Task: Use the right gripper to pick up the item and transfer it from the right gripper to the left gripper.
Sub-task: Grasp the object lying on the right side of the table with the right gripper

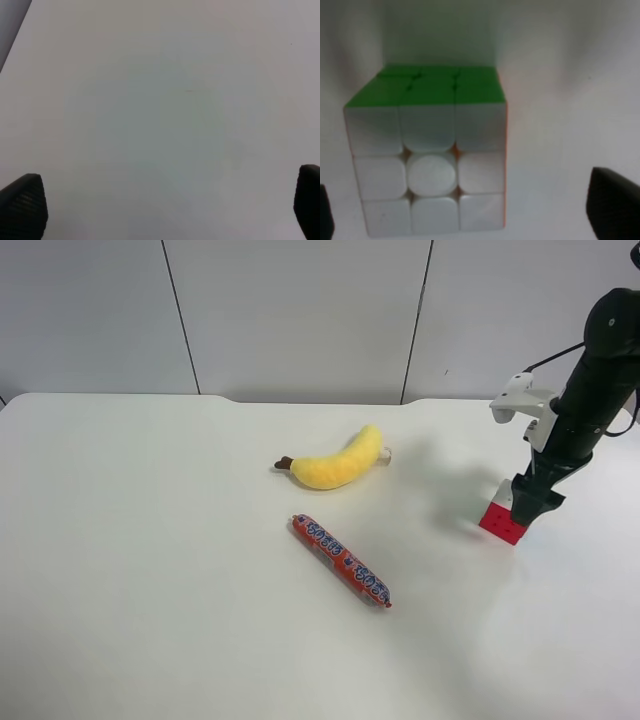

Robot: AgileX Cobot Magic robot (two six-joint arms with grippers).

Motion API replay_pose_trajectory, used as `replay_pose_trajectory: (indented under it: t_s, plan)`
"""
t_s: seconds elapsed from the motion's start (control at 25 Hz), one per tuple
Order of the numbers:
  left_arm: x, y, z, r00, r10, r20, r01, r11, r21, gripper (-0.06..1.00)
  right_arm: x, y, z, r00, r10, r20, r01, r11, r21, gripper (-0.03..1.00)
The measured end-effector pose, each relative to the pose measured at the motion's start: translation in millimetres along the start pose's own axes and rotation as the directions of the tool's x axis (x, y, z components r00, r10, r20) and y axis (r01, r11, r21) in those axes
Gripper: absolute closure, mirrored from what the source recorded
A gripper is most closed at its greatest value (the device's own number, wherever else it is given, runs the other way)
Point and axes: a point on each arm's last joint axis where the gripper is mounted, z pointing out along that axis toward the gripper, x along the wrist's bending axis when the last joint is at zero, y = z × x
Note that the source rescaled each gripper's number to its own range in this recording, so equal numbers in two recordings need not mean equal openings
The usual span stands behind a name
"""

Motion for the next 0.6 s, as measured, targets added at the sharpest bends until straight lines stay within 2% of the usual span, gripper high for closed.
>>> replay_pose_trajectory:
  t_s: [0.28, 0.44, 0.52, 0.6]
  plan:
    - [0.0, 0.0, 0.0, 1.0, 0.0, 0.0, 0.0, 1.0, 0.0, -0.05, -2.2, 1.4, 15.1, 1.0, 0.0, -0.013, 0.0, 1.0, 0.011, -0.03]
    - [0.0, 0.0, 0.0, 1.0, 0.0, 0.0, 0.0, 1.0, 0.0, -0.05, -1.8, 4.3, 15.8, 1.0, 0.015, -0.019, -0.016, 1.0, -0.019, -0.01]
    - [0.0, 0.0, 0.0, 1.0, 0.0, 0.0, 0.0, 1.0, 0.0, -0.05, -1.3, 5.2, 15.7, 1.0, 0.016, -0.025, -0.017, 0.999, -0.028, 0.12]
    - [0.0, 0.0, 0.0, 1.0, 0.0, 0.0, 0.0, 1.0, 0.0, -0.05, -1.1, 5.3, 15.8, 1.0, 0.015, -0.027, -0.016, 0.999, -0.03, 0.3]
